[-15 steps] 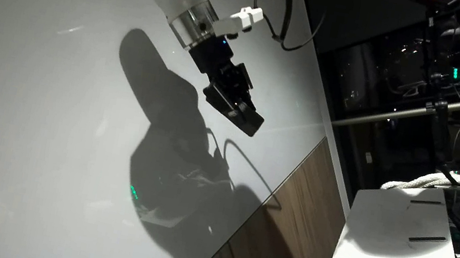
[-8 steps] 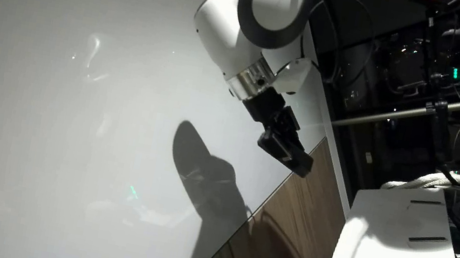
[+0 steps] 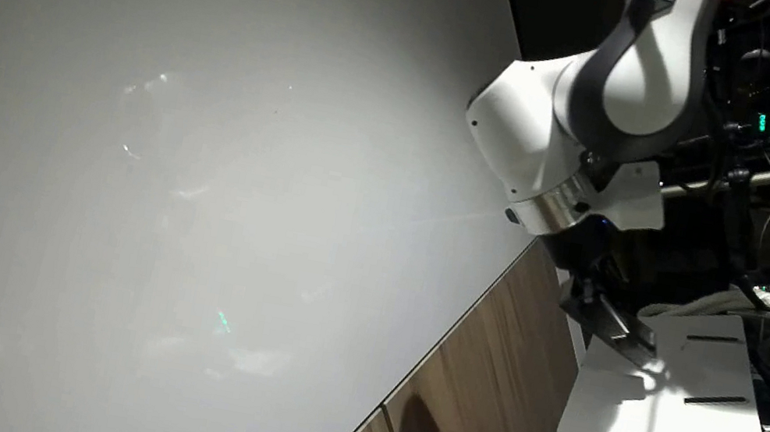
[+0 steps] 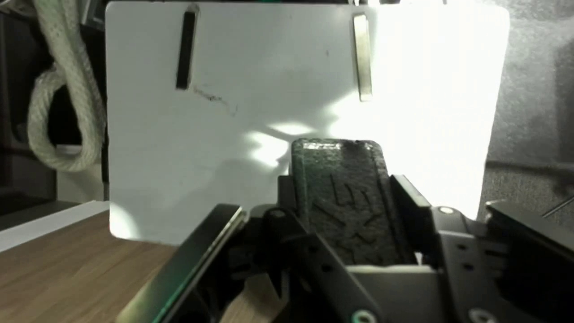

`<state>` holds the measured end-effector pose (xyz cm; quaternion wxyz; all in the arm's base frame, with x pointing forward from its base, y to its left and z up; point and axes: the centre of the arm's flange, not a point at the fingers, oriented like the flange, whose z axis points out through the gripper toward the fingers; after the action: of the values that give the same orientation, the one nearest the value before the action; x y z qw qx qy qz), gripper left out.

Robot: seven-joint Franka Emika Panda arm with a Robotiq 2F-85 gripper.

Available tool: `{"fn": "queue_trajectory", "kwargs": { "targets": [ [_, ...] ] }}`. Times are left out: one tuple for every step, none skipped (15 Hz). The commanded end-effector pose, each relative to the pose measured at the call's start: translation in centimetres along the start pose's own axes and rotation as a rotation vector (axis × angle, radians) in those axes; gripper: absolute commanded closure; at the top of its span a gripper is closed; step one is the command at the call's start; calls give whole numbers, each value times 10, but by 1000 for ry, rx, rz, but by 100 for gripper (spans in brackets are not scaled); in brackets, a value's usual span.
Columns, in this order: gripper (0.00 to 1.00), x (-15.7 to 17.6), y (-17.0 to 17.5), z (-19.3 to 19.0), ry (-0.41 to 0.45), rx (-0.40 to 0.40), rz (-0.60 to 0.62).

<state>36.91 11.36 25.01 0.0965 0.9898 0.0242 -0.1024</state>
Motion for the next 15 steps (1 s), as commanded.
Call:
{"fn": "queue_trajectory", "kwargs": {
  "targets": [
    [70,-69,47,47,80,20,13],
    [70,-80,63,51,103,10,13],
    [70,-75,71,44,125,-7,10],
    [70,-67,78,37,151,-19,8],
    [70,-60,86,28,179,-31,8],
    [70,-53,92,20,194,-38,7],
    [70,-47,97,16,206,-38,10],
    [70,-42,101,16,197,-16,10],
    [70,-38,103,17,185,-5,13],
    [70,-35,100,21,163,25,6],
    [70,-33,97,25,148,46,5],
    [70,-30,91,30,135,71,-2],
    [70,-26,88,31,130,92,-10],
    [70,-23,84,32,122,112,-14],
    [70,-19,82,33,116,122,-21]
  ]
}}
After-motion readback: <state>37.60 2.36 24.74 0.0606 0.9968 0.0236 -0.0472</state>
